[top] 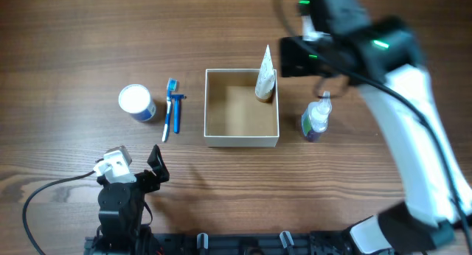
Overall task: Pack container
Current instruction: 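Move the right gripper to the blue-liquid bottle and grasp it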
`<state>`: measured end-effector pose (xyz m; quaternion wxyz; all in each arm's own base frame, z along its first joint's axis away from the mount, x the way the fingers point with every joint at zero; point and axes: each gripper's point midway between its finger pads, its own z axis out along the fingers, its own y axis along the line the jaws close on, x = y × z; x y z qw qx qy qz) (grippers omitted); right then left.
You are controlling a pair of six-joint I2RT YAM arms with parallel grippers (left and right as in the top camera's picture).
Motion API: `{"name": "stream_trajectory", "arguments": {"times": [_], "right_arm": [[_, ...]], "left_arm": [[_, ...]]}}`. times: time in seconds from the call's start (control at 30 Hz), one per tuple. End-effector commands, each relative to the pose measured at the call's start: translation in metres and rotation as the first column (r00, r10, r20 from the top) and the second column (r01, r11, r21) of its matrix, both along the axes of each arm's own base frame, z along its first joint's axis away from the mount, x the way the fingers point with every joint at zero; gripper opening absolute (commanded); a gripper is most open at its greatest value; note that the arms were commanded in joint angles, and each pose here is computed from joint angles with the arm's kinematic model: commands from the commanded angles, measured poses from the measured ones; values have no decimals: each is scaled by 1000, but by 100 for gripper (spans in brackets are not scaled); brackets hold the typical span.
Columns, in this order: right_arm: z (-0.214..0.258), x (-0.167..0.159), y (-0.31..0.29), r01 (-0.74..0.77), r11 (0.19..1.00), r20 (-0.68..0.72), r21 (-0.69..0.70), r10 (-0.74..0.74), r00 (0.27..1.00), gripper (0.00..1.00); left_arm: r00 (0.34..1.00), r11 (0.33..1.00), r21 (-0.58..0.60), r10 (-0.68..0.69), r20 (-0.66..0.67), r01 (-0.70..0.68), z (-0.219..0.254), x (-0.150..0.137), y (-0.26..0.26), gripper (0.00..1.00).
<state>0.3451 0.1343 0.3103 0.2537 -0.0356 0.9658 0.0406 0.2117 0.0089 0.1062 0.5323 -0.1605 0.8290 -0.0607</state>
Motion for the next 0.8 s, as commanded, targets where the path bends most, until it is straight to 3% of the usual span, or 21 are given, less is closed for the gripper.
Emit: {"name": "stream_trajectory", "arguments": {"times": [0.0, 0.27, 0.43, 0.77], "right_arm": [[-9, -9, -31, 135, 991, -81, 1, -135, 988, 91], [-103, -22, -61, 194, 975, -297, -110, -219, 929, 93], [-163, -30, -61, 203, 975, -385, -87, -221, 896, 91], [-193, -34, -61, 205, 976, -405, -75, -218, 888, 71]], "left_arm": [[1000, 1000, -8, 5, 8, -5, 1, 0, 1, 100], [1000, 1000, -8, 5, 8, -5, 1, 0, 1, 100], [1000, 1000, -8, 5, 8, -5, 1, 0, 1, 100], [1000, 1000, -8, 5, 8, -5, 1, 0, 1, 100]]}}
